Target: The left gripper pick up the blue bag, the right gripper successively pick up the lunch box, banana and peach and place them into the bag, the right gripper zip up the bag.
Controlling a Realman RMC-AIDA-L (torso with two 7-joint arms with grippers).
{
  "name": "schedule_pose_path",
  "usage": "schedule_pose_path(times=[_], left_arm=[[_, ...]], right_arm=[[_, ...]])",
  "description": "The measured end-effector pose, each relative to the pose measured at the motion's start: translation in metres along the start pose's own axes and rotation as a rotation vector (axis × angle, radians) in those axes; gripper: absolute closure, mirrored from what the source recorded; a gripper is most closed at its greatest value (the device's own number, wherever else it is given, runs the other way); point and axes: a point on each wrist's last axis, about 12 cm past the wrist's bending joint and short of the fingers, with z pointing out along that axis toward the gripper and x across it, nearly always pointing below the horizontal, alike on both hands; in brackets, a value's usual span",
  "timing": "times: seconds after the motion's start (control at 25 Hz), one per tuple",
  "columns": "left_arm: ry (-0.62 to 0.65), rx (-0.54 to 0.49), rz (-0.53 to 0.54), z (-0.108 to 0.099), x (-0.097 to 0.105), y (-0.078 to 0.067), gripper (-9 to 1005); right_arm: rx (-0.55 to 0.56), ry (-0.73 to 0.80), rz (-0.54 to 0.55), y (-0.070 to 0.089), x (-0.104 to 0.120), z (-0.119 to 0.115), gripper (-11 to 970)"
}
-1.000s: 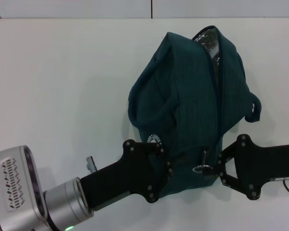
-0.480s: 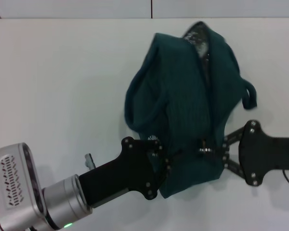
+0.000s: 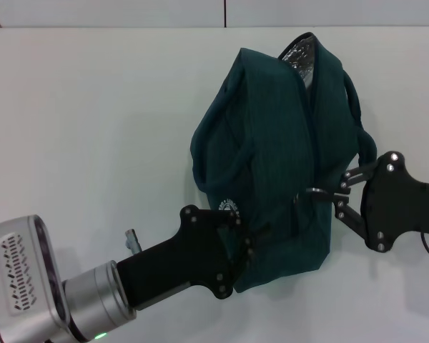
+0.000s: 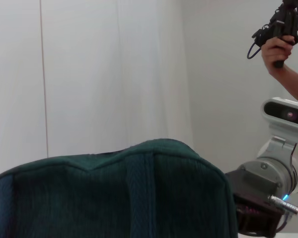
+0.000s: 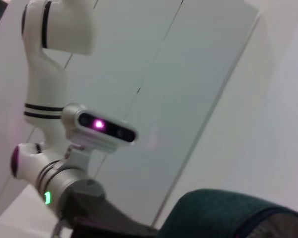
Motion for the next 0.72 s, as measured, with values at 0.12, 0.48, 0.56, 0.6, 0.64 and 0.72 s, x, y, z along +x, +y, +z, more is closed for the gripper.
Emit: schedule_pose_path(times=[0.12, 0.48, 0.56, 0.6, 0.64, 0.72], left_arm=[[0.003, 0.001, 0.002, -0.0001, 0.0003, 0.0002, 872], [0.024, -0.006, 0.002, -0.0005, 0.0025, 0.0015, 857], [0.028, -0.004, 0.002, -0.0006, 0.0029, 0.0014, 854], [0.03, -0.001, 0.003, -0.0004, 0.0031, 0.0012, 852], [0.035, 0.006, 0.005, 0.0002, 0.0036, 0.001, 850], [0.045, 0.017, 0.008, 0.0015, 0.0043, 0.0012, 847]], right_arm=[[0.039, -0.021, -0.019, -0.0003, -0.0011, -0.001, 942], [0.208, -0.11, -0.09, -0.0023, -0.0055, -0.0045, 941], [0.237, -0.126, -0.105, -0.004, -0.0069, -0.0041, 941], [0.254, -0.133, -0.112, -0.0045, -0.0074, -0.0043, 941], [0.273, -0.142, -0.12, -0.0046, -0.0078, -0.0042, 941], [0.321, -0.169, -0.147, -0.0036, -0.0091, -0.0043, 941]])
